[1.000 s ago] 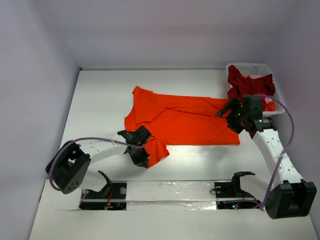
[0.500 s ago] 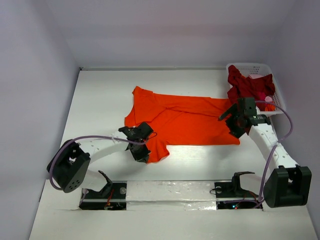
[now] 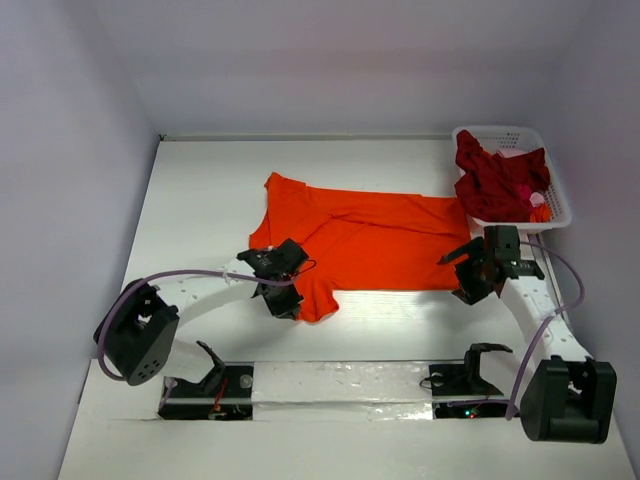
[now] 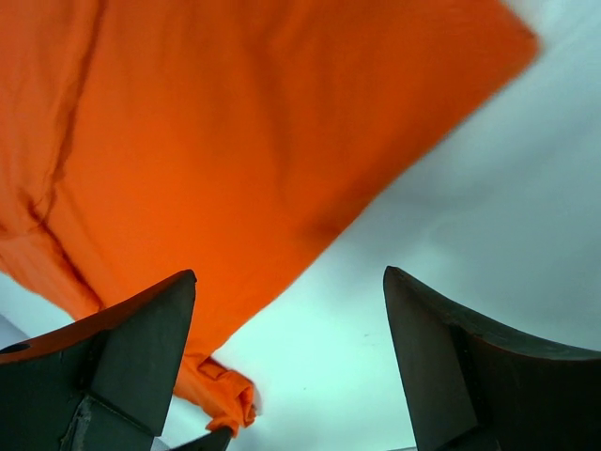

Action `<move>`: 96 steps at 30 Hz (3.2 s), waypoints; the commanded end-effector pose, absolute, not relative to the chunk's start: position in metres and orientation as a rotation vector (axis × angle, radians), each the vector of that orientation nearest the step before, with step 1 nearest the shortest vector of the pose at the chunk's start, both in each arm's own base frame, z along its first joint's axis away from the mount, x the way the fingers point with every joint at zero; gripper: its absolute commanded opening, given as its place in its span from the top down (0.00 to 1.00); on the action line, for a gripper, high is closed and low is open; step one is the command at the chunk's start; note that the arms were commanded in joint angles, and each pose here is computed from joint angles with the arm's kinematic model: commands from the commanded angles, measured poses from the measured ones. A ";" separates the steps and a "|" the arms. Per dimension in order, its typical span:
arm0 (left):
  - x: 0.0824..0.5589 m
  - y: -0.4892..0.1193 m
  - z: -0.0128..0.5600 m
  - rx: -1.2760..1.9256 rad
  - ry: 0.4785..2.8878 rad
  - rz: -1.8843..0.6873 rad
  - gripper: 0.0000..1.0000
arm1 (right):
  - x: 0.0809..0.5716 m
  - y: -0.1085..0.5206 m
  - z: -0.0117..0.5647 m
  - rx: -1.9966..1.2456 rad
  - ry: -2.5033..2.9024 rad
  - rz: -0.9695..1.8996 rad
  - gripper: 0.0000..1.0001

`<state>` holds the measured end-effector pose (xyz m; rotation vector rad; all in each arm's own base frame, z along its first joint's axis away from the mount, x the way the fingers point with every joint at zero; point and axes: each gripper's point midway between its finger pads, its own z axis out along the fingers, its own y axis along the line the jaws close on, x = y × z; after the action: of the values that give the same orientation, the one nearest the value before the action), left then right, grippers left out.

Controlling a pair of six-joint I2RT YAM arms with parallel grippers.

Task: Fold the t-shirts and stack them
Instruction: Grap the side of the flattened tshirt closest away from the robot with both arms

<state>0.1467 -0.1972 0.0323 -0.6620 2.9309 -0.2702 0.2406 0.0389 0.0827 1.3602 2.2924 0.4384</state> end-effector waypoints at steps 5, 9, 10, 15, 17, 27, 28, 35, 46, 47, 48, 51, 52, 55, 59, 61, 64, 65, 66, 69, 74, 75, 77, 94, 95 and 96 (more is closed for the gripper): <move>0.170 -0.203 0.057 -0.613 2.849 -0.272 1.00 | 0.243 0.031 0.073 1.437 2.237 0.533 0.15; 0.181 -0.210 0.069 -0.560 2.822 -0.300 1.00 | 0.244 0.012 0.080 1.494 2.179 0.410 0.15; 0.182 -0.211 0.070 -0.549 2.821 -0.302 1.00 | 0.248 0.006 0.085 1.496 2.155 0.392 0.15; 0.190 -0.219 0.080 -0.487 2.809 -0.340 1.00 | 0.247 -0.014 0.092 1.548 2.102 0.324 0.15; 0.192 -0.220 0.083 -0.467 2.798 -0.351 1.00 | 0.247 -0.027 0.098 1.569 2.060 0.270 0.15; 0.207 -0.222 0.092 -0.393 2.762 -0.367 1.00 | 0.225 -0.038 0.075 1.787 1.998 0.279 0.15; 0.208 -0.223 0.093 -0.391 2.759 -0.368 1.00 | 0.224 -0.039 0.073 1.810 1.990 0.284 0.15; 0.213 -0.223 0.102 -0.374 2.743 -0.382 1.00 | 0.234 -0.041 0.071 1.863 1.940 0.376 0.16; 0.221 -0.222 0.111 -0.383 2.720 -0.399 1.00 | 0.235 -0.045 0.061 1.875 1.914 0.372 0.16; 0.220 -0.221 0.112 -0.384 2.719 -0.394 1.00 | 0.235 -0.045 0.061 1.869 1.917 0.371 0.17; 0.221 -0.221 0.114 -0.384 2.713 -0.399 1.00 | 0.235 -0.045 0.060 1.870 1.921 0.371 0.17; 0.221 -0.218 0.115 -0.394 2.711 -0.396 1.00 | 0.235 -0.044 0.057 1.877 1.914 0.381 0.19; 0.221 -0.218 0.115 -0.394 2.713 -0.396 1.00 | 0.234 -0.043 0.054 1.884 1.915 0.382 0.19; 0.223 -0.214 0.118 -0.407 2.703 -0.393 1.00 | 0.235 -0.043 0.052 1.892 1.908 0.384 0.19; 0.223 -0.211 0.121 -0.409 2.701 -0.392 1.00 | 0.233 -0.040 0.046 1.911 1.909 0.400 0.19; 0.226 -0.210 0.123 -0.417 2.697 -0.390 1.00 | 0.232 -0.037 0.044 1.924 1.906 0.415 0.19; 0.228 -0.211 0.126 -0.408 2.692 -0.395 1.00 | 0.232 -0.039 0.041 1.930 1.902 0.406 0.19; 0.228 -0.211 0.126 -0.408 2.694 -0.392 1.00 | 0.232 -0.040 0.041 1.928 1.902 0.401 0.18; 0.230 -0.209 0.126 -0.416 2.691 -0.390 1.00 | 0.233 -0.040 0.039 1.931 1.909 0.395 0.18; 0.228 -0.208 0.124 -0.412 2.698 -0.384 1.00 | 0.233 -0.041 0.037 1.932 1.917 0.389 0.18; 0.230 -0.206 0.124 -0.423 2.696 -0.386 1.00 | 0.231 -0.049 0.030 1.944 1.914 0.344 0.19; 0.230 -0.207 0.125 -0.421 2.695 -0.387 1.00 | 0.231 -0.051 0.030 1.947 1.909 0.342 0.20; 0.230 -0.206 0.124 -0.419 2.699 -0.382 1.00 | 0.234 -0.052 0.030 1.939 1.918 0.338 0.21; 0.237 -0.205 0.126 -0.443 2.691 -0.384 1.00 | 0.231 -0.080 0.027 1.937 1.915 0.276 0.32; 0.237 -0.205 0.126 -0.443 2.693 -0.384 1.00 | 0.233 -0.080 0.027 1.930 1.914 0.285 0.32; 0.237 -0.205 0.126 -0.443 2.692 -0.383 1.00 | 0.235 -0.079 0.025 1.923 1.921 0.301 0.31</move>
<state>0.2307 -0.2054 0.1086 -0.4476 2.7304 -0.3623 0.2282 -0.0708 0.0270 1.9758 1.9137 0.3135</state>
